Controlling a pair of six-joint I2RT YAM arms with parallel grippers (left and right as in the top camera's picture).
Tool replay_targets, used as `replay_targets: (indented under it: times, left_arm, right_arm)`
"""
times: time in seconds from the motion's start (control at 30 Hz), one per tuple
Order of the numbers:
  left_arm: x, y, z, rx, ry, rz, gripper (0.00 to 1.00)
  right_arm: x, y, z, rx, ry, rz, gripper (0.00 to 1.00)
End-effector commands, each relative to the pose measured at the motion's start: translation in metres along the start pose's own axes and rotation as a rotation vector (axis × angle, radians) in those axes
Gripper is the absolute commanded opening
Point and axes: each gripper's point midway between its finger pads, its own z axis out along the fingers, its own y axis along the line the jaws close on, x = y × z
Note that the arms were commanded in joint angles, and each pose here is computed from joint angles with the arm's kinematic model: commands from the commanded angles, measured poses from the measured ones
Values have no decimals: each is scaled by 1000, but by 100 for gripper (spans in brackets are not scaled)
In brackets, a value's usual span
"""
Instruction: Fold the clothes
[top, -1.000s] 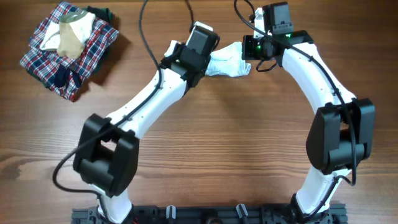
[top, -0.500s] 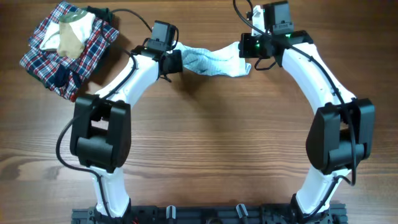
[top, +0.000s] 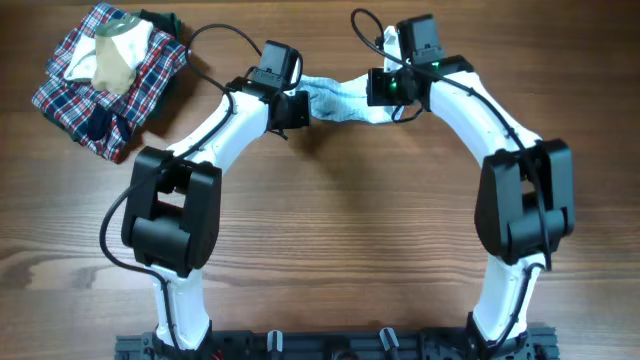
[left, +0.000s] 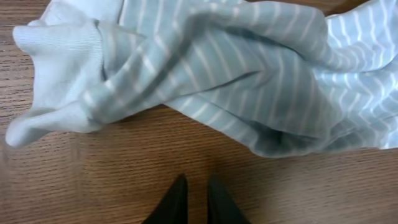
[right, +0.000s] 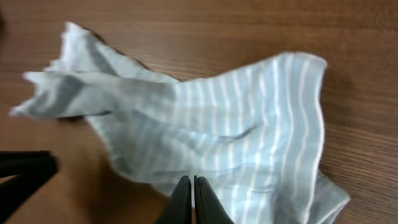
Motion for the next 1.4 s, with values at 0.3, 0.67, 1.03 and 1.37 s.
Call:
replay_targets:
  times: [0.3, 0.67, 1.03, 1.37]
  left_arm:
    - [0, -2, 3, 19, 1, -13, 19]
    - [-1, -2, 3, 20, -3, -12, 21]
    - [5, -3, 3, 15, 19, -10, 22]
    - [27, -52, 6, 91, 52, 157, 19]
  right_arm:
    - [10, -30, 39, 99, 24, 64, 4]
    - [32, -55, 41, 231, 90, 103, 4]
    - [64, -111, 17, 436, 199, 253, 4]
    - [63, -111, 17, 402, 226, 128, 4]
